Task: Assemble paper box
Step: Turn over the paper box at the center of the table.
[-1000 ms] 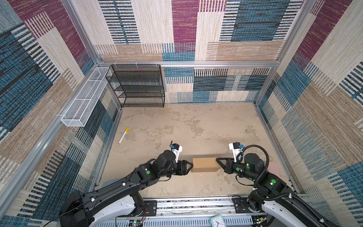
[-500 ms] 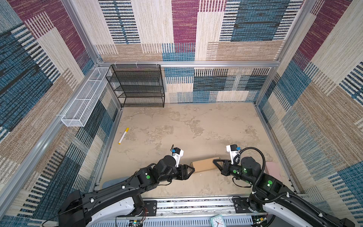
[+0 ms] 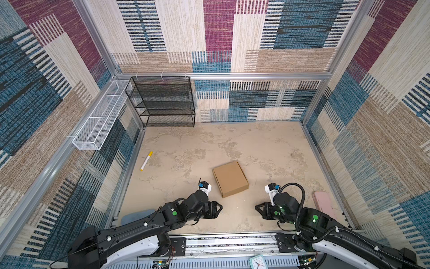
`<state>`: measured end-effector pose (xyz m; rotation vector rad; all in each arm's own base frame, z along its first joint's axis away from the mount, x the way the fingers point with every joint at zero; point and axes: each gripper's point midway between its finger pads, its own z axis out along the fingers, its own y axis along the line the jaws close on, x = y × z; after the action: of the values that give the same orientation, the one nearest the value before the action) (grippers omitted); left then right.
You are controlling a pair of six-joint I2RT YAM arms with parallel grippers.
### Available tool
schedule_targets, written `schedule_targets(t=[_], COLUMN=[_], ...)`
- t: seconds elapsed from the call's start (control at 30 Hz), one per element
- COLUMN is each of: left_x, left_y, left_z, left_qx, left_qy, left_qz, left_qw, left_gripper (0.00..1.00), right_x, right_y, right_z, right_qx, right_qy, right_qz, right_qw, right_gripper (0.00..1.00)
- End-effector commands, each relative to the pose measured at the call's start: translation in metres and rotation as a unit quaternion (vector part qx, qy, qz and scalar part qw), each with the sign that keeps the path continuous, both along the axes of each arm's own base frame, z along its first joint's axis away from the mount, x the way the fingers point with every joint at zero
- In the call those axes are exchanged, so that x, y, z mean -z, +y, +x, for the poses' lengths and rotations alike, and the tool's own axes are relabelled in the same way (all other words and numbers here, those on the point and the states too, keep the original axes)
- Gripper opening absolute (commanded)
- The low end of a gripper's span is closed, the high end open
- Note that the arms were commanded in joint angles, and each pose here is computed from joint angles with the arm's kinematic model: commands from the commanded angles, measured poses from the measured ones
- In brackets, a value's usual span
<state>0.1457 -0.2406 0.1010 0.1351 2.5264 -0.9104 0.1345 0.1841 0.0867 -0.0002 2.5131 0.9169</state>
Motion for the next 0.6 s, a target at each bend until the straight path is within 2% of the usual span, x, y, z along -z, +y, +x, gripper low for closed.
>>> schedule_targets(t=[0.0,0.07,0.2,0.33,0.43,0.57], left_x=[-0.022,-0.037,-0.061,-0.086,-0.103,-0.117], left_y=[0.002,0.003,0.009,0.028,0.053,0.087], left_z=[0.018,0.032,0.065,0.100,0.127,0.157], left_qx=[-0.008,-0.007,-0.013,-0.048,-0.085,-0.139], left_qy=[-0.060,-0.093,-0.147,-0.180,-0.218,-0.245], left_qz=[0.015,0.041,0.086,0.101,0.118,0.127], left_qw=[0.998,0.995,0.985,0.977,0.965,0.951], left_gripper=[0.63,0.69,0.90,0.99,0.99,0.99], right_x=[-0.021,-0.041,-0.082,-0.111,-0.134,-0.148], right_y=[0.012,0.022,0.031,0.028,0.016,-0.031], right_z=[0.016,0.029,0.062,0.098,0.125,0.166], right_qx=[0.004,-0.007,-0.001,0.027,0.051,0.134], right_qy=[-0.041,-0.080,-0.166,-0.235,-0.267,-0.309], right_qz=[0.020,0.019,-0.021,-0.071,-0.069,-0.097], right_qw=[0.999,0.997,0.986,0.969,0.960,0.937], right_gripper=[0.26,0.40,0.74,1.00,1.00,1.00])
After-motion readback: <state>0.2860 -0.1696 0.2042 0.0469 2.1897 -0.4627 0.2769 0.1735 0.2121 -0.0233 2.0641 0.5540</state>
